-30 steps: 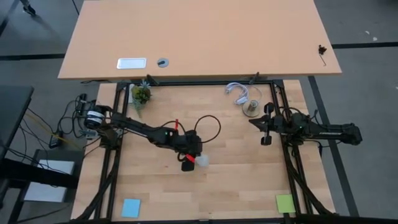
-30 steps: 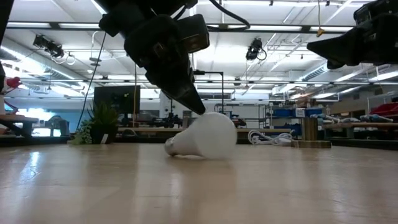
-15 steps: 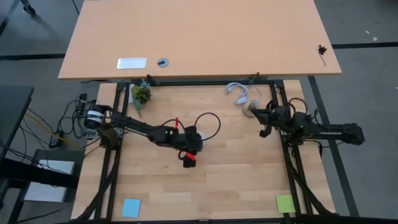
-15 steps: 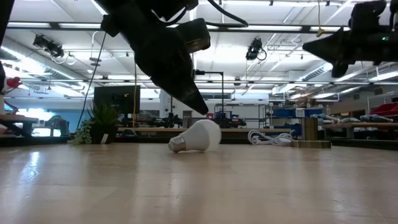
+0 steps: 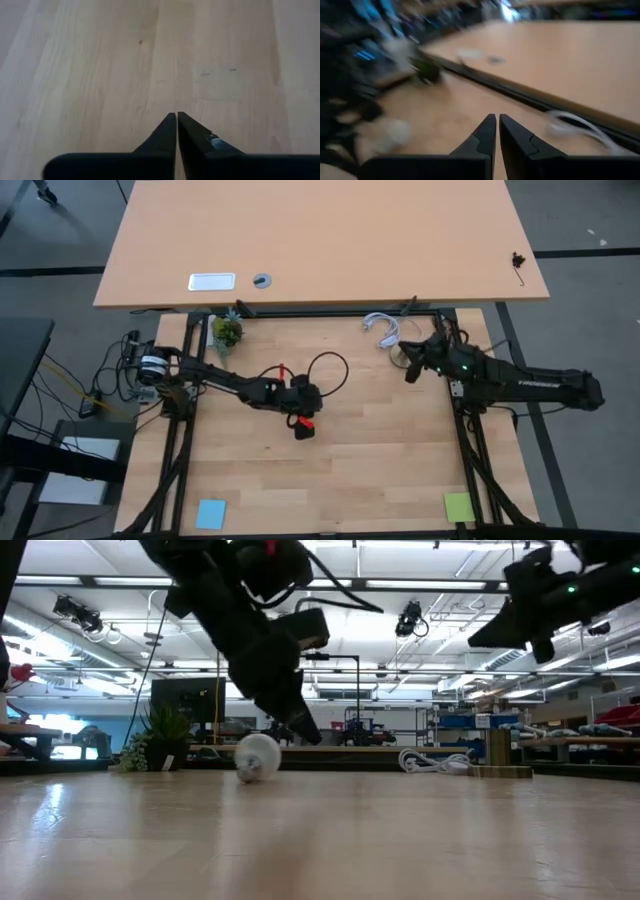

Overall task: Screw lightbulb
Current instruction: Move the lamp socket to the center of the table

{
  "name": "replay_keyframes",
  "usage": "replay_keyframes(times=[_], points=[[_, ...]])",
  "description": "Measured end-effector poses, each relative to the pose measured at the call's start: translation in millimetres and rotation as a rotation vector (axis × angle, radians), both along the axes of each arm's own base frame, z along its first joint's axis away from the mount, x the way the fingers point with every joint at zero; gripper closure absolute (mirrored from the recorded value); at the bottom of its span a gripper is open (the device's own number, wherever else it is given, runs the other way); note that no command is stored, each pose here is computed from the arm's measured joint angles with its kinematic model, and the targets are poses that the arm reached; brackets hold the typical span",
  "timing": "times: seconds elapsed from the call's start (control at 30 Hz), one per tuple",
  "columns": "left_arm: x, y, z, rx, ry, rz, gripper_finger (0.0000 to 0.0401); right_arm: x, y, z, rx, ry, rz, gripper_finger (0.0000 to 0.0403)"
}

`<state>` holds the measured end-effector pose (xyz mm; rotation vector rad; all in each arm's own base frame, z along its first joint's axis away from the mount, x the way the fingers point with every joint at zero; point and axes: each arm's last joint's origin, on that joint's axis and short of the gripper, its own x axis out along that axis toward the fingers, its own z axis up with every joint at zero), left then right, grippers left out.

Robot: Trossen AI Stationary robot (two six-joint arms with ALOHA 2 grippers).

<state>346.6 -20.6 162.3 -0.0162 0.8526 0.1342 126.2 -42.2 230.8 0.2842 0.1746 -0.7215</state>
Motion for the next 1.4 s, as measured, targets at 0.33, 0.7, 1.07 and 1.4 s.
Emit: replay_keyframes(times=[0.33,0.7,1.07,1.4], points=[[-6,-3,-13,-0.041,-0.088,0.019,0.0398,25,-32,15,0.282,0.371,-0.218,0.0370],[-9,-4,-4,-0.039,-0.099,0.009,0.0400,54,-63,-20,0.497,0.782,-0.330,0.0371],[-11,-4,2,-0.036,-0.109,0.011,0.0400,64,-74,-35,0.559,0.839,-0.291,0.0371],[-13,-6,7,-0.038,-0.120,0.004,0.0401,84,-55,-18,0.649,0.583,0.148,0.0371]])
